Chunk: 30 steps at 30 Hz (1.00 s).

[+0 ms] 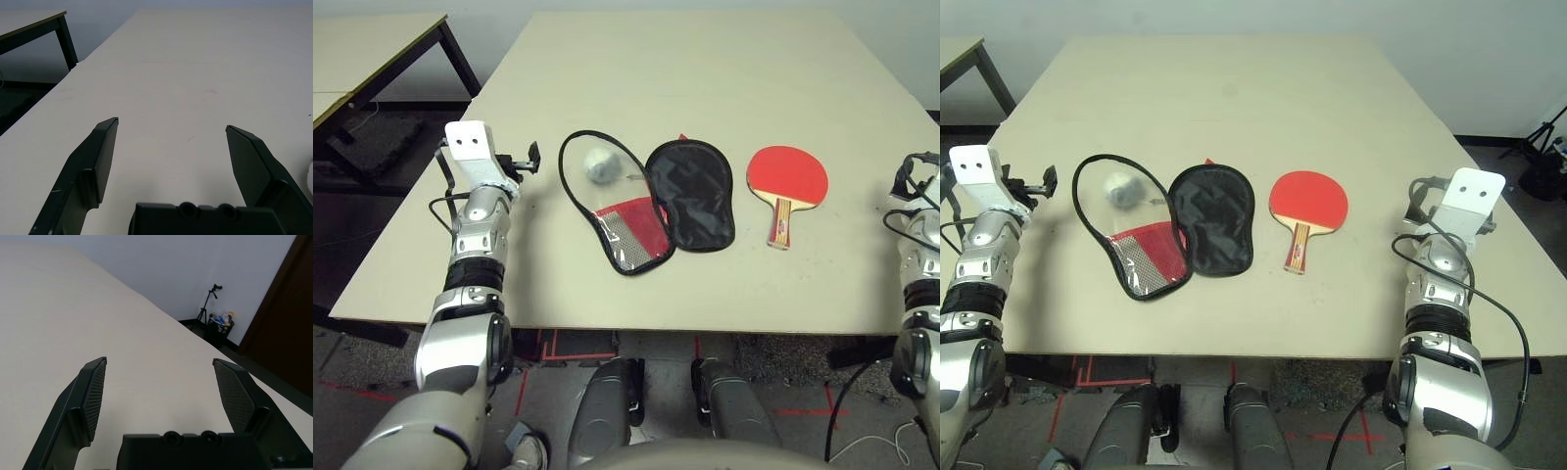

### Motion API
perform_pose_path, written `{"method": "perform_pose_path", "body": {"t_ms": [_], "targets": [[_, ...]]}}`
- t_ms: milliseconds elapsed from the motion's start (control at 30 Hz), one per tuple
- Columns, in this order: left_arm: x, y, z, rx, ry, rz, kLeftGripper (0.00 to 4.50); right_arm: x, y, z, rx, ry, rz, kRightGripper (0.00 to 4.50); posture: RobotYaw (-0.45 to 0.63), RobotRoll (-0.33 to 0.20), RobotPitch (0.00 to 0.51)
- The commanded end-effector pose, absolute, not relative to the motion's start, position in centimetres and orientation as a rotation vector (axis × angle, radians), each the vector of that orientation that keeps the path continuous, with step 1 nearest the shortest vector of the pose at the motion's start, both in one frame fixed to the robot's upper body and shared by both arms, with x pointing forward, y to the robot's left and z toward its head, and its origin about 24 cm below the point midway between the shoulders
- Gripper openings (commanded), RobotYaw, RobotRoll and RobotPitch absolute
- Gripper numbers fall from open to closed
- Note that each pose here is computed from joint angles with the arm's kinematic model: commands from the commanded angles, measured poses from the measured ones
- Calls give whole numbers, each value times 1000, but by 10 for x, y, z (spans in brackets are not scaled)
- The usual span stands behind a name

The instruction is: Store the ping-pong paddle in its case and zip it.

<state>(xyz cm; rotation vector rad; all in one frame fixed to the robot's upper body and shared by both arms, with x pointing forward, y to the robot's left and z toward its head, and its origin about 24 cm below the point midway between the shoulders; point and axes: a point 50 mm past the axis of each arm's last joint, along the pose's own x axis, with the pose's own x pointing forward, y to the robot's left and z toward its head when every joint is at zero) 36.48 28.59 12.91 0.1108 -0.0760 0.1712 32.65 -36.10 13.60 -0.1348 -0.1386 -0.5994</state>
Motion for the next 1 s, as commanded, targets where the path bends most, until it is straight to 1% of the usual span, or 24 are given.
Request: {"method": "perform_pose_path", "body": {"t_ms": [33,100,200,333,467,567,667,733,867,1000], "targets": [[362,289,118,115,-44,189,4500,325,-360,133,-122,-129,-591,4465,29,0,153],[365,285,117,94,-35,181,4500,327,-359,135,-112,-135,-575,4465,15,0,155],[370,281,125,95,-52,155,4500,329,-358,142,-117,-138,-546,4465,10,0,155],[379,279,152,135,-95,70,4500,333,-349,152,-76,-53,-471,4465,13,0,149],[386,274,181,204,-130,-79,4500,327,-329,165,-25,183,-350,4465,-5,0,139],[388,272,202,239,-142,-175,4500,315,-305,179,14,369,-241,4465,-10,0,128],[393,255,225,285,-142,-340,4500,300,-270,187,20,560,-102,4465,-19,0,122],[394,249,230,307,-142,-397,4500,294,-258,188,19,614,-68,4465,-21,0,122],[399,216,231,322,-124,-565,4500,297,-235,184,11,641,9,4465,-32,0,122],[399,185,219,338,-85,-724,4500,301,-225,178,-8,672,21,4465,-32,0,122]]}}
